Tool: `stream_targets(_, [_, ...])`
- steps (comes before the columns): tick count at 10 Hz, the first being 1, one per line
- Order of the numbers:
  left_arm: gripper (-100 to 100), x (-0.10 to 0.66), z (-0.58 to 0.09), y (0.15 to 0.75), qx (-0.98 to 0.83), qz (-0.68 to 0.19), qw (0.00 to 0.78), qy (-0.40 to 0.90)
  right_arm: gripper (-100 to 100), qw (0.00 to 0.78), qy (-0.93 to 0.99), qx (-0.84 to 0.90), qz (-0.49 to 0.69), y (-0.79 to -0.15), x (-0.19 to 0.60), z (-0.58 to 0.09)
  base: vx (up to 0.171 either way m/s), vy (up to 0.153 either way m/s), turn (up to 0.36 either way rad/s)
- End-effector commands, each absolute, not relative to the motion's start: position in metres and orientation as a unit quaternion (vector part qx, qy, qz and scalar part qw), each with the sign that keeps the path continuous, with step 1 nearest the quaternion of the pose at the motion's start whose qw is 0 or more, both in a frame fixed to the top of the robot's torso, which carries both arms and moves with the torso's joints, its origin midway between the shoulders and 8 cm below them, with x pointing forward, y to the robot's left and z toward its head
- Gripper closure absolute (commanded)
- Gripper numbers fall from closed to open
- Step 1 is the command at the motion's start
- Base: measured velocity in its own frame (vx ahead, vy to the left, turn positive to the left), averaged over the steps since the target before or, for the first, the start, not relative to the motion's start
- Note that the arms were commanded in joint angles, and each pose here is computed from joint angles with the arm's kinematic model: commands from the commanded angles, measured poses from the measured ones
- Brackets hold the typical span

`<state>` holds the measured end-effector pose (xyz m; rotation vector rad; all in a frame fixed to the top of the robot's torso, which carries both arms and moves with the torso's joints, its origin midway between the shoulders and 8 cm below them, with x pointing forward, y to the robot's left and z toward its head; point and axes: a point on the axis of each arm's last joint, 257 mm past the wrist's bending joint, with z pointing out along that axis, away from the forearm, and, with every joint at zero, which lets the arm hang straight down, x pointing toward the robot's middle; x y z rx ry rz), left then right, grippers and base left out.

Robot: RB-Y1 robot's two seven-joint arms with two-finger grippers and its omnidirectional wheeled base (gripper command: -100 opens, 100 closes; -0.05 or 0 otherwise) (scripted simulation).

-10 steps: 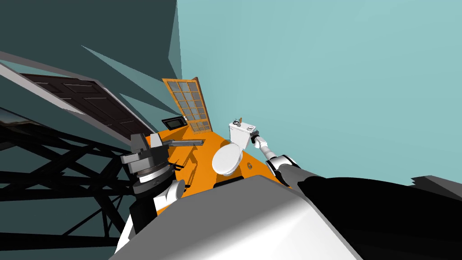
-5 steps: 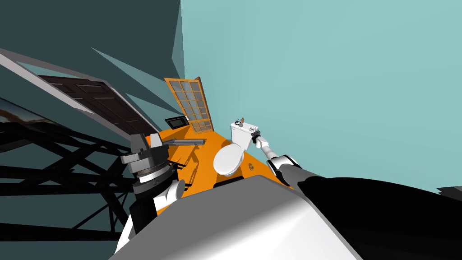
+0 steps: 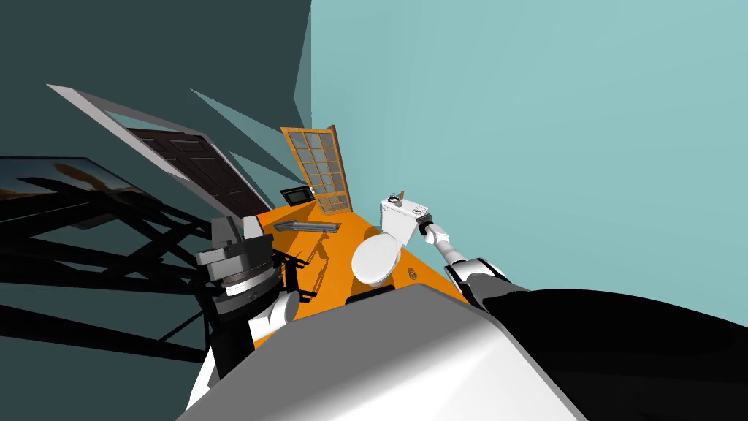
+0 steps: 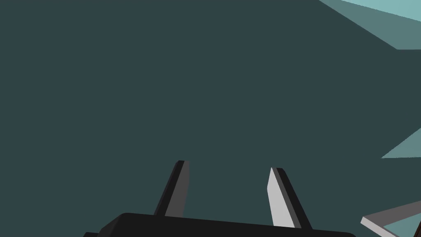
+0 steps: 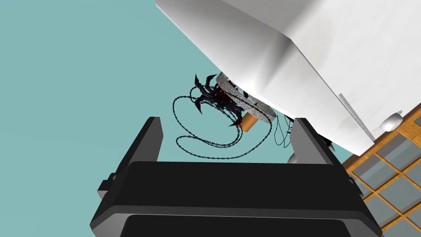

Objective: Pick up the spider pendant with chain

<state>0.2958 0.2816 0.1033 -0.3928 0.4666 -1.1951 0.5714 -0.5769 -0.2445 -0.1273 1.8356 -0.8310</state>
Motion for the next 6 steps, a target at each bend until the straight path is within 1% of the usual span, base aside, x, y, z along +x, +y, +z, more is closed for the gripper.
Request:
stream_targets(1, [0,0.296,0.103,0.282,-0.182,-0.554,0.783,0.216,-100,0.534,0.775,-0.037,-0.336,-0.584,0.567,-0.254,0.019,0.032,0.065])
stream_targets(4, [0,0.296,0.103,0.282,-0.182,-0.554,0.783,0.216,-100,0.53,0.768,-0.048,-0.356,-0.592,0.565,-0.246,0.003,0.005,-0.006])
stream_targets(5, [0,0.296,0.103,0.282,-0.182,-0.554,0.783,0.216,-100,0.527,0.768,-0.041,-0.362,-0.612,0.55,-0.246,0.021,0.025,0.136])
stream_targets(6, [0,0.296,0.103,0.282,-0.182,-0.554,0.783,0.216,-100,0.527,0.768,-0.041,-0.362,-0.612,0.55,-0.246,0.028,0.03,0.073])
